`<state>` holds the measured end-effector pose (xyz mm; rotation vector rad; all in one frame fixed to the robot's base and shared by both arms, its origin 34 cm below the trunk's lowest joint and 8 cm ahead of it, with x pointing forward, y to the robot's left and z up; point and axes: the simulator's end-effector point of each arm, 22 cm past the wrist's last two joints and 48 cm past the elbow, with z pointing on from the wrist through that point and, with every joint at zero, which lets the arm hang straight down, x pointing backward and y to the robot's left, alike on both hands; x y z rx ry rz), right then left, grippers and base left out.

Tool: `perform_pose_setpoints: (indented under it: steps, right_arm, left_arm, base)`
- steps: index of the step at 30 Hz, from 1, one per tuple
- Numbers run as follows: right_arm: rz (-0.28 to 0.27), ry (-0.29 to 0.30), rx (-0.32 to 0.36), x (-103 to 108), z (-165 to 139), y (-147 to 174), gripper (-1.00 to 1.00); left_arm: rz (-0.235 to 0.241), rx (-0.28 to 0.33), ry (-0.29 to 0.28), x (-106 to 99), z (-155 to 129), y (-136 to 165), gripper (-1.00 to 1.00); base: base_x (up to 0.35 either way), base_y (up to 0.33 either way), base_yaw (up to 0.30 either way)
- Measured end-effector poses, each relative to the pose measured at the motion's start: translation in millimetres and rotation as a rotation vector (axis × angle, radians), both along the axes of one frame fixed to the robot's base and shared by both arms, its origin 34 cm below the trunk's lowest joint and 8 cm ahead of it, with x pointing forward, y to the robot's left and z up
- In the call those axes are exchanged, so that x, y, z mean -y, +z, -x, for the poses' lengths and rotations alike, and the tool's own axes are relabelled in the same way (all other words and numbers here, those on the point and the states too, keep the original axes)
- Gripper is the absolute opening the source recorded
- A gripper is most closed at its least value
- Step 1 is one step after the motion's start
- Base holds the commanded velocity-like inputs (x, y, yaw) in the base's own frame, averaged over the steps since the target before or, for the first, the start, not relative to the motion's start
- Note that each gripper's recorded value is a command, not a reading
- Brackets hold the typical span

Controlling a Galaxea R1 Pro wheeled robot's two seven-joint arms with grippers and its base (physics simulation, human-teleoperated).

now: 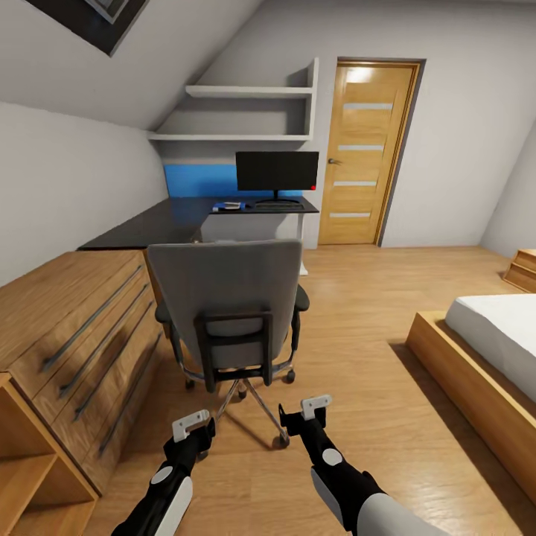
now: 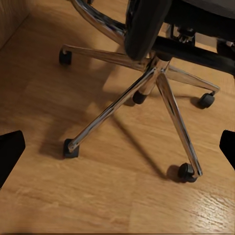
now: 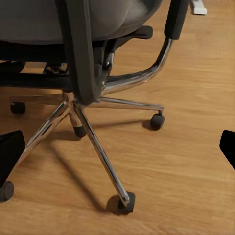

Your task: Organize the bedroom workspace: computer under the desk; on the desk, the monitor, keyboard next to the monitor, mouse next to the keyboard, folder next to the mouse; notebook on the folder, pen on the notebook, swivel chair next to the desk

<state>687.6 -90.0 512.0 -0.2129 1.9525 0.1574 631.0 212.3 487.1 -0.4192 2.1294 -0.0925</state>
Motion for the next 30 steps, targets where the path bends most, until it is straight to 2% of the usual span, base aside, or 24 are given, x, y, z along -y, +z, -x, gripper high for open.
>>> perform_pose_setpoints:
  steps: [18, 30]
  right_arm:
    - [-0.021, 0.022, 0.063, -9, -3, -16, 1.00]
    - [-0.016, 0.021, 0.045, -8, 8, -50, 1.00]
  left_arm:
    - [0.002, -0.005, -0.001, 2, 10, -41, 1.00]
    - [-0.001, 0.001, -0.003, 2, 15, -66, 1.00]
  base:
    - [0.000, 0.000, 0.000]
    - [0.000, 0.000, 0.000]
